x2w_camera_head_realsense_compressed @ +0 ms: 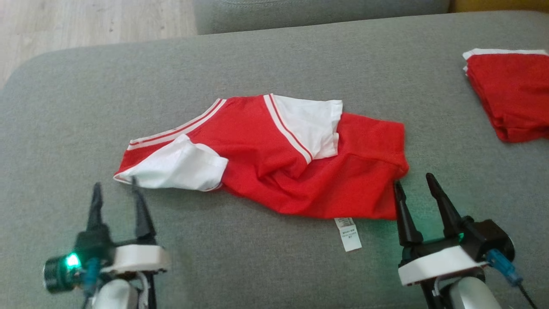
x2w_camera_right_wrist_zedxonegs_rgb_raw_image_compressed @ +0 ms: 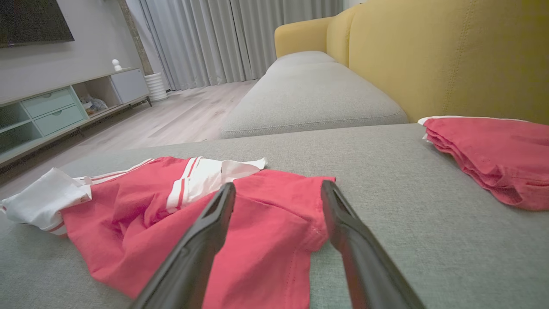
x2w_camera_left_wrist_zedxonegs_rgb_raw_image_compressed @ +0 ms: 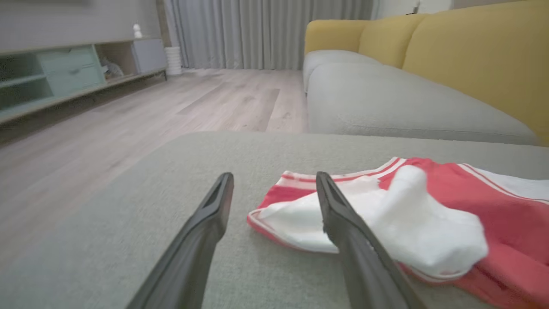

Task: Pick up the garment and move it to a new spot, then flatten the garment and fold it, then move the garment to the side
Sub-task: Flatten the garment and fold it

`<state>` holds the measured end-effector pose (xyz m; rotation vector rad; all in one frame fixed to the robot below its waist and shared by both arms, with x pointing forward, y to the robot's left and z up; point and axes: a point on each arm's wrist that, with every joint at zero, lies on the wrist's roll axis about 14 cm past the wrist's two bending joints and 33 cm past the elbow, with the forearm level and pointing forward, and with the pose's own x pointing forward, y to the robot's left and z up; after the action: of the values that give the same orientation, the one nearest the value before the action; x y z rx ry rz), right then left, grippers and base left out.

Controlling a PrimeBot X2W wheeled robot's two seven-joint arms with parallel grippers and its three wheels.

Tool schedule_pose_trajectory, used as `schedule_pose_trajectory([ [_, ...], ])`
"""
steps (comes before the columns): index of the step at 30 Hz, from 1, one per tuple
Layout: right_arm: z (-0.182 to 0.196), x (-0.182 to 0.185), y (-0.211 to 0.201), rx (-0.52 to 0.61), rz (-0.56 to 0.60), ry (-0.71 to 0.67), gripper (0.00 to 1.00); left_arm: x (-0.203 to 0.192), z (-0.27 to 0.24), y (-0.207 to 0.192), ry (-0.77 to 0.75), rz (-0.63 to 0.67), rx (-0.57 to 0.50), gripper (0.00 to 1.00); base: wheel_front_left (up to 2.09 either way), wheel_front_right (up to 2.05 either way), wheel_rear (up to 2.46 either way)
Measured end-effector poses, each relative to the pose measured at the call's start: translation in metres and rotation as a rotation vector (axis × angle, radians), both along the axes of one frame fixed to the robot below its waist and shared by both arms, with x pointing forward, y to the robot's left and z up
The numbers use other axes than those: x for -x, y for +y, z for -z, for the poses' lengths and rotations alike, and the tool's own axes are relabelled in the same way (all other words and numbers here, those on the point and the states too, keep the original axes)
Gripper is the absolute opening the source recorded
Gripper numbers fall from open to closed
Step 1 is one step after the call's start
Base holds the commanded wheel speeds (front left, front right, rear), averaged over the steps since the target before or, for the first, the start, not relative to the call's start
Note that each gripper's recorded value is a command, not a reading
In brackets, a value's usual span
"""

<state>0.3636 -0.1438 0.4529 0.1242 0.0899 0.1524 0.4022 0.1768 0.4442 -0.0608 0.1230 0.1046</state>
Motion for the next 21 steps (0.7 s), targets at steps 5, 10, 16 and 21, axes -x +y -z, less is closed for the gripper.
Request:
schedule_pose_trajectory([
  [5,0.003,-0.002,0.005,-0.002,-0.015,0.009,1.0,-0.004,-0.01,-0.039,-0.048,0.177,-0.113,1.0,0.0,0.0,0.0],
  [10,0.009,-0.001,0.007,0.006,-0.022,0.028,1.0,-0.026,0.0,-0.051,-0.029,0.262,-0.23,1.0,0.0,0.0,0.0],
  [16,0.016,0.002,0.001,0.009,-0.003,0.05,1.0,-0.059,0.005,-0.047,-0.009,0.281,-0.312,1.0,0.0,0.0,0.0],
  [21,0.022,0.0,-0.004,0.013,0.01,0.069,1.0,-0.068,0.031,-0.044,0.084,0.336,-0.355,1.0,0.0,0.0,0.0],
])
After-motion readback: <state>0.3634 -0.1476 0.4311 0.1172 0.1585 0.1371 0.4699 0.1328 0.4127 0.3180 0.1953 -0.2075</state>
